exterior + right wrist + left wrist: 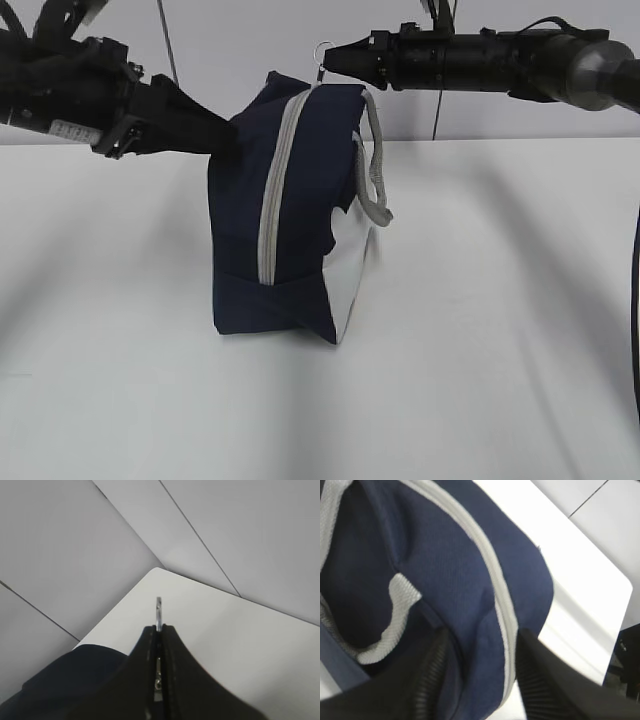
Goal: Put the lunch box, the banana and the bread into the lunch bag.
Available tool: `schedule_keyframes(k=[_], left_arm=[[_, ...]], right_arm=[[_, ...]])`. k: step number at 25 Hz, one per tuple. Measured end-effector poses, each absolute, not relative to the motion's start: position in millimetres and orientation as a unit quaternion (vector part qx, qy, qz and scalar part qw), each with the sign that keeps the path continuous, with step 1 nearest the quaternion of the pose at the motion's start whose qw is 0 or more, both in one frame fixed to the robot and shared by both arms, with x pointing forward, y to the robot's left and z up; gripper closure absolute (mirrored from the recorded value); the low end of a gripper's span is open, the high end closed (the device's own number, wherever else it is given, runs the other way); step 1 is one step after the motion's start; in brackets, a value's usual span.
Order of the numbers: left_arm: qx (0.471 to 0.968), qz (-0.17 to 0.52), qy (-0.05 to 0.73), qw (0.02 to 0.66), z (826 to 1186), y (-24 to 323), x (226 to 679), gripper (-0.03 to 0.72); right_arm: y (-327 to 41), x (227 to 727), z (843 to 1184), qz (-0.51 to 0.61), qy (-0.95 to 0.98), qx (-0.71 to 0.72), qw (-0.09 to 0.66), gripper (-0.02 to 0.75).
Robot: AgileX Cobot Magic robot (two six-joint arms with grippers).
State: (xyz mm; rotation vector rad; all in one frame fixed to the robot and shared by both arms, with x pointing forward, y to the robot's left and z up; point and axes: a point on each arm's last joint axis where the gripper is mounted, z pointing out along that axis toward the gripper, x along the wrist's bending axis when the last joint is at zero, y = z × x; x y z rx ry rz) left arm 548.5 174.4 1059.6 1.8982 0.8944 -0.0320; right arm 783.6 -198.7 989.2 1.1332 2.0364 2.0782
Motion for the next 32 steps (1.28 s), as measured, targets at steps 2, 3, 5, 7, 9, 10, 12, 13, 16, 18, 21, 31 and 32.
schedule_keyframes(k=[2, 3, 5, 7, 9, 10, 12, 13, 16, 18, 21, 31, 32], left_arm=[[0.776, -0.015, 0.376, 0.506, 1066, 175, 546, 0.309], [0.767, -0.013, 0.383, 0.515, 1070, 175, 545, 0.295], [0.74, 0.005, 0.412, 0.532, 1080, 177, 547, 0.281], [0.713, 0.04, 0.441, 0.543, 1090, 181, 555, 0.275], [0.694, 0.069, 0.458, 0.55, 1100, 184, 565, 0.274], [0.69, 0.079, 0.462, 0.552, 1104, 184, 572, 0.274], [0.689, 0.091, 0.46, 0.553, 1114, 183, 587, 0.274], [0.691, 0.09, 0.46, 0.55, 1115, 181, 593, 0.274], [0.702, 0.082, 0.463, 0.535, 1113, 177, 618, 0.274], [0.71, 0.069, 0.465, 0.524, 1105, 173, 634, 0.274], [0.715, 0.054, 0.474, 0.511, 1091, 167, 655, 0.274], [0.721, 0.007, 0.481, 0.499, 1060, 134, 690, 0.267], [0.721, 0.006, 0.483, 0.497, 1058, 132, 692, 0.266]], right_arm=[[-199, 783, 988, 0.663, 0.654, 0.363, 0.008, 0.754], [-199, 783, 986, 0.662, 0.656, 0.363, 0.007, 0.754], [-198, 784, 984, 0.661, 0.656, 0.364, 0.005, 0.754], [-200, 785, 979, 0.659, 0.657, 0.367, 0.004, 0.754], [-200, 785, 975, 0.657, 0.657, 0.37, 0.001, 0.754], [-200, 786, 973, 0.656, 0.656, 0.372, -0.001, 0.754], [-200, 786, 971, 0.654, 0.658, 0.373, -0.001, 0.754], [-200, 786, 972, 0.654, 0.658, 0.373, 0.0, 0.754], [-201, 788, 972, 0.654, 0.655, 0.38, 0.008, 0.754], [-201, 788, 971, 0.653, 0.654, 0.381, 0.009, 0.754], [-201, 788, 972, 0.654, 0.654, 0.381, 0.01, 0.754], [-201, 789, 972, 0.653, 0.655, 0.38, 0.011, 0.754], [-201, 789, 972, 0.653, 0.655, 0.38, 0.011, 0.754]])
